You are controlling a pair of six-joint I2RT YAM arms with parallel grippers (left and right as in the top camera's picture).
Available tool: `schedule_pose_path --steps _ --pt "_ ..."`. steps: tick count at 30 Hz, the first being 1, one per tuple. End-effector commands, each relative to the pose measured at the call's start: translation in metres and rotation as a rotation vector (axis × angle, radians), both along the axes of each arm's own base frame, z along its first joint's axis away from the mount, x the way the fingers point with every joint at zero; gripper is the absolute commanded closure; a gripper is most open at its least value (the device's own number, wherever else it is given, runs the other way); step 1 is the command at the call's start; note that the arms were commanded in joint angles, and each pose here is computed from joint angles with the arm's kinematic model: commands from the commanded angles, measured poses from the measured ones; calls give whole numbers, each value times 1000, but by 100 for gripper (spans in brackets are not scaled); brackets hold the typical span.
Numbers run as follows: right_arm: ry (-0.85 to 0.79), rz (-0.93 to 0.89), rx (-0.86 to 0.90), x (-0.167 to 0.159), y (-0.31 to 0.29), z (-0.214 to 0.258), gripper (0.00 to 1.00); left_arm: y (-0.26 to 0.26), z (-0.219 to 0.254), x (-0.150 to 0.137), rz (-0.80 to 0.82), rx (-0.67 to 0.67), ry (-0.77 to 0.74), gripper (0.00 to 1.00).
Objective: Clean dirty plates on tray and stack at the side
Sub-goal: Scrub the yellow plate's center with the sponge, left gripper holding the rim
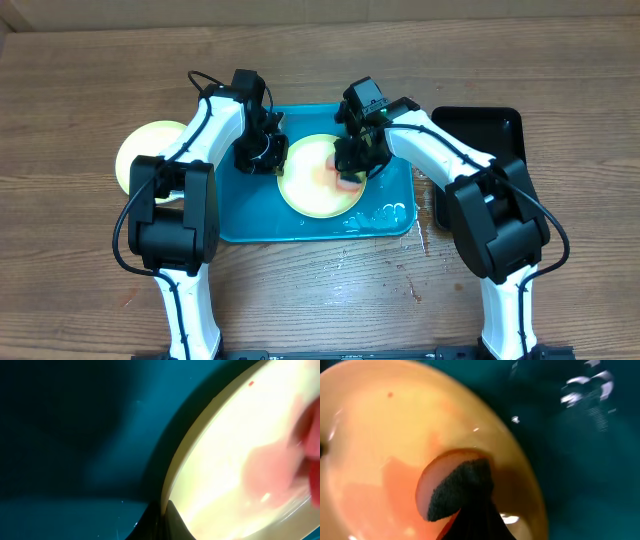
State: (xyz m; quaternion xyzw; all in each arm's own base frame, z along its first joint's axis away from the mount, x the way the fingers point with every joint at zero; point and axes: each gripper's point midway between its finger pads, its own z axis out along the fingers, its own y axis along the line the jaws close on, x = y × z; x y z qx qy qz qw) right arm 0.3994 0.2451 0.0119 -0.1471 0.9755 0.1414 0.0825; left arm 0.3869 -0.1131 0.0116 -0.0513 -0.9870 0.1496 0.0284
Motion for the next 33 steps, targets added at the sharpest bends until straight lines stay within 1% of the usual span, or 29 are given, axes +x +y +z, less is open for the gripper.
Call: schedule_pose_path --steps 1,6,11,14,17,21,24,28,30,33 --pt "-138 -60 -212 26 -37 -1 96 13 5 2 1 20 -18 96" --pt "-192 -16 -199 30 -19 3 96 13 5 2 1 19 -20 96" --pt "-167 55 -59 16 20 3 96 13 5 2 1 19 -20 96" --pt "-106 102 72 1 46 -1 96 13 5 2 1 19 -20 96" --pt "-27 69 120 -9 53 -15 96 13 5 2 1 19 -19 96" --pt "94 91 210 -29 67 -31 96 13 6 2 1 18 -19 96" --pt "146 117 279 -40 78 -25 96 11 6 3 1 11 -21 96" --pt "204 217 412 -59 96 -8 96 9 7 4 2 -3 -26 96" --pt "230 242 439 -66 98 -5 96 8 7 4 2 -8 -26 96" --pt "259 274 431 -76 93 -5 96 8 7 4 2 -7 -25 96"
